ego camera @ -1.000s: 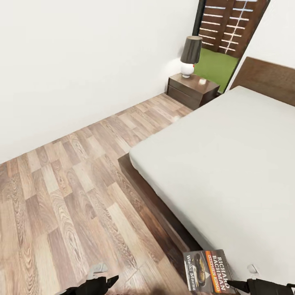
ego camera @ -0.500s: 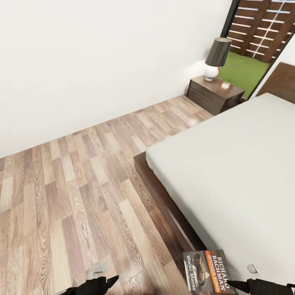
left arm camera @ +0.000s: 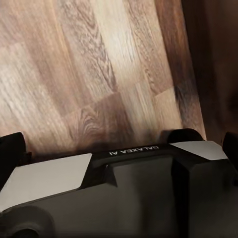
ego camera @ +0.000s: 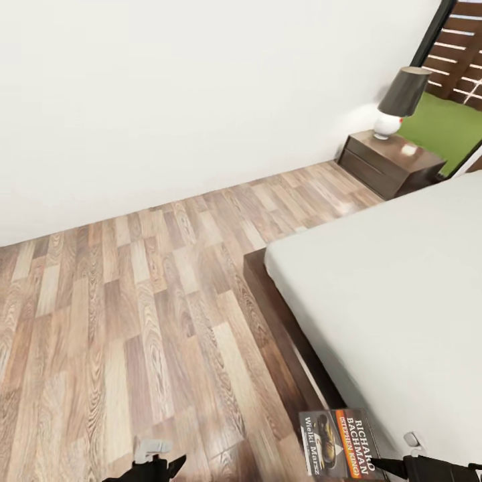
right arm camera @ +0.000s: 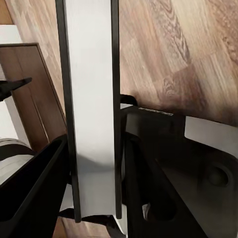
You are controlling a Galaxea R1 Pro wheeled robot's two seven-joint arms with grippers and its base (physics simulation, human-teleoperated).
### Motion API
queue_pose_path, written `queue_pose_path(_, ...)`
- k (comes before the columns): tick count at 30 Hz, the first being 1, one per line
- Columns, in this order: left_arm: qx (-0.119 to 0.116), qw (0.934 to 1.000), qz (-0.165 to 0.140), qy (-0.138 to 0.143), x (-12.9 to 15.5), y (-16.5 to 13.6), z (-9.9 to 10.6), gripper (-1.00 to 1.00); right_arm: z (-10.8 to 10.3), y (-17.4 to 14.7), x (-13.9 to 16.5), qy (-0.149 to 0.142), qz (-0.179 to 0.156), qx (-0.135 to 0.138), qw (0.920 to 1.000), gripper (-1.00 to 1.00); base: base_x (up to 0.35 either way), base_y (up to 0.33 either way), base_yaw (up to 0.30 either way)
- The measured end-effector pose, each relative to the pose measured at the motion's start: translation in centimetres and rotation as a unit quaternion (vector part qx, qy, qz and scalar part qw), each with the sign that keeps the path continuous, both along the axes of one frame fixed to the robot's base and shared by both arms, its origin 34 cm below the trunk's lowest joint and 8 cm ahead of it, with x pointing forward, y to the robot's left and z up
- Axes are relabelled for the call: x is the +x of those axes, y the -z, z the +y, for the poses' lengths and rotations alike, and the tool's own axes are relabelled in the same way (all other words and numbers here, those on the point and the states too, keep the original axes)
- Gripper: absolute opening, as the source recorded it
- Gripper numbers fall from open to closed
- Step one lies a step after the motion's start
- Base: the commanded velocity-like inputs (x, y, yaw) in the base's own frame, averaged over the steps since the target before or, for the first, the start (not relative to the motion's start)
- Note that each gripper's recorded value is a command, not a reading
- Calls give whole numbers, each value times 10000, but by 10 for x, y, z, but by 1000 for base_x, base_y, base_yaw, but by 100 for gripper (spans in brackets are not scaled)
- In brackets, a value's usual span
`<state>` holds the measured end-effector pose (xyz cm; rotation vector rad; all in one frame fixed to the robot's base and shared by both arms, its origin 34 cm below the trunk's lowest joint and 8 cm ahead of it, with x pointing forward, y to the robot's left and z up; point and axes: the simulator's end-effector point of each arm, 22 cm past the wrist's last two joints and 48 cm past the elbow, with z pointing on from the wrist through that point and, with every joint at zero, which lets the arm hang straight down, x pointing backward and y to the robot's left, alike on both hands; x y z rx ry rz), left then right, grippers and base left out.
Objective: In the bedroom, move the book from the bed onto either nightstand, and place the two sandals side by side next to the bed.
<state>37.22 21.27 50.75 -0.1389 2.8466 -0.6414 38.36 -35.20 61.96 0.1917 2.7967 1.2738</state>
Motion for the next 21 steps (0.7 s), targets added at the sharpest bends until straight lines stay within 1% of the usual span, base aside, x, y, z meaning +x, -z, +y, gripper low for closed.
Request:
queue_pose_path(4, 68, 10000, 1, 67, -2, 1, 3, 100, 0, 0, 0, 0, 1, 0, 10000, -100, 0, 0, 292)
queue_pose_path(14, 90, 9999, 6, 80, -2, 2, 4, 100, 0, 0, 0, -2, 2, -6, 10000, -100, 0, 0, 292)
queue_pose_path(18, 94, 9999, 104, 75, -12, 3, 4, 100, 0, 0, 0, -2, 3, -8, 10000, -100, 0, 0, 292)
queue_pose_path(21, 91, 9999, 117, 73, -13, 4, 4, 100, 0, 0, 0, -3, 3, -8, 10000, -100, 0, 0, 292)
